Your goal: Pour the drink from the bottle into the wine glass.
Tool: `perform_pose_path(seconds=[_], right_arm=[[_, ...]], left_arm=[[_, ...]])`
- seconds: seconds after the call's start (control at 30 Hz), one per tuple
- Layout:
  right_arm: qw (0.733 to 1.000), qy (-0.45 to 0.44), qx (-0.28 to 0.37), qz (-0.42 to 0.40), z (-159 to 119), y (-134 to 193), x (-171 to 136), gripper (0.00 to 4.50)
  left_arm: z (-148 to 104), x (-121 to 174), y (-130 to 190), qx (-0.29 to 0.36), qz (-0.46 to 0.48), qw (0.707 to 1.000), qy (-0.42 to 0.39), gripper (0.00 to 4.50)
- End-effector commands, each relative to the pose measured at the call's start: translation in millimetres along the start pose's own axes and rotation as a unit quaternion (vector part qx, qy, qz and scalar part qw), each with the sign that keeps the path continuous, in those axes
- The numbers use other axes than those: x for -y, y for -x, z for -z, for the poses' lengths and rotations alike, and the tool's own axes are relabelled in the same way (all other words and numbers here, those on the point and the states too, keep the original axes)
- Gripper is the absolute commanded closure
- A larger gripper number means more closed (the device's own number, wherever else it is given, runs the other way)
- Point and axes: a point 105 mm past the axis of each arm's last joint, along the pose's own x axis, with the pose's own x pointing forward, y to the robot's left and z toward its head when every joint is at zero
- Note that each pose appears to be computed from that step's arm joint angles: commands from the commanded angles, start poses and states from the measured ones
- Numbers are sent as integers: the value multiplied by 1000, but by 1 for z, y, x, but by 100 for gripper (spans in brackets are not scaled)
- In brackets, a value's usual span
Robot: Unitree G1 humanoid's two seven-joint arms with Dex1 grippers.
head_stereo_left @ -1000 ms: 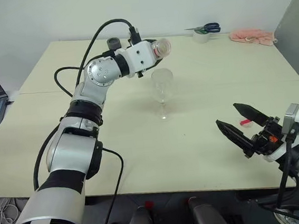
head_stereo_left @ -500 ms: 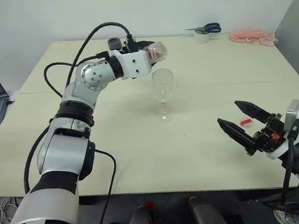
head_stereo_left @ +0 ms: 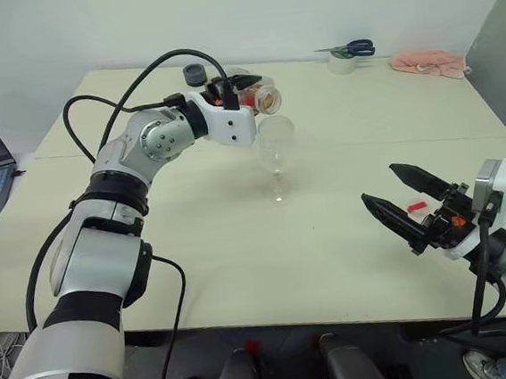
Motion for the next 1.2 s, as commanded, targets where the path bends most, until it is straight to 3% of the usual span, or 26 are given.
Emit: perform_pose_path(seconds=[0.03, 1.2], right_arm=[[1000, 11, 9, -4, -6, -1, -2, 0], [1000, 9, -4, -20, 3, -9, -3, 0]], left_arm=[[-5, -25, 2, 11, -36, 999, -36, 268], [-4, -34, 4, 10, -41, 988, -150, 268]])
